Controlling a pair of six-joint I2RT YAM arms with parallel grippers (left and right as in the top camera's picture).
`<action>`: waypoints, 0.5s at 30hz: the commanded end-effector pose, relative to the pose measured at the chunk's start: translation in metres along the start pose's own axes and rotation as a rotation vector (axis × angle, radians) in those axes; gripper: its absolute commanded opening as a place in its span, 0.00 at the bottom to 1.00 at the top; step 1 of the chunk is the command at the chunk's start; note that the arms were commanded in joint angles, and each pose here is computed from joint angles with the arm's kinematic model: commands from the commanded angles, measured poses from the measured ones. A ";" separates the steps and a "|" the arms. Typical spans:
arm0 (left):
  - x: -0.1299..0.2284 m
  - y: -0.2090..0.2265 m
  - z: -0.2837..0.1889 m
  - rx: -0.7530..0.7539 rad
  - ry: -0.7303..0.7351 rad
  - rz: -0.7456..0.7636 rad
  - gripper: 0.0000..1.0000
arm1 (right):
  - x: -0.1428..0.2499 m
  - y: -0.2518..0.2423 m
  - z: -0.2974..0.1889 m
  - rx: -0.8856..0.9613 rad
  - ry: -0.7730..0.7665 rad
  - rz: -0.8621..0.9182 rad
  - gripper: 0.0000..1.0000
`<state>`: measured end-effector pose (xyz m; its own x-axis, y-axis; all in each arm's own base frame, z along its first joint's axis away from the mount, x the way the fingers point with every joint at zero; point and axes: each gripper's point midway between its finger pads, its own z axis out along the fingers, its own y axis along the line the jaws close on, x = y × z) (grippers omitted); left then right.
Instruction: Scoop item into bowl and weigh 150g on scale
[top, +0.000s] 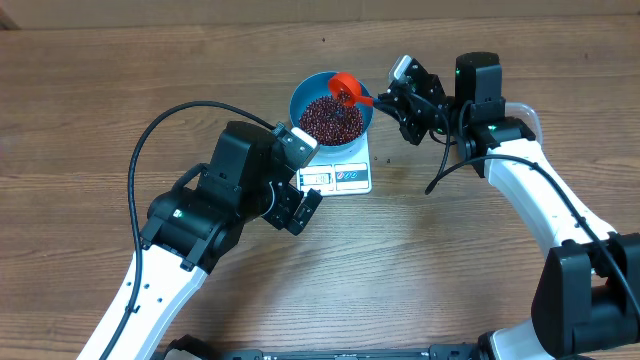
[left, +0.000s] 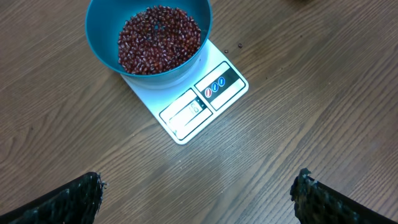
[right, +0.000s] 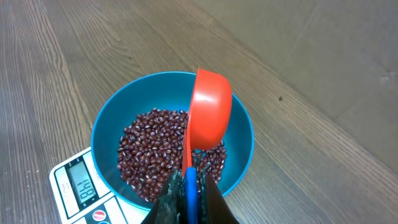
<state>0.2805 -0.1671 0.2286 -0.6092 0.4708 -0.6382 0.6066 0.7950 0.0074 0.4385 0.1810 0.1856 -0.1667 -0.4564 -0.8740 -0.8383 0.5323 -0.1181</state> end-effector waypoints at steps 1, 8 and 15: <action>0.000 0.001 0.000 -0.001 0.003 0.016 1.00 | -0.010 0.004 -0.006 0.003 -0.003 0.003 0.04; 0.000 0.001 0.000 -0.001 0.003 0.016 1.00 | -0.012 0.004 -0.004 0.008 -0.008 -0.032 0.04; 0.000 0.001 0.000 -0.001 0.003 0.016 1.00 | -0.013 0.003 -0.004 0.016 -0.009 -0.036 0.04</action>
<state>0.2805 -0.1672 0.2287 -0.6090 0.4706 -0.6385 0.6068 0.7949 0.0072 0.4364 0.1835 0.1815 -0.1760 -0.4729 -0.8633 -0.8384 0.5316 -0.1203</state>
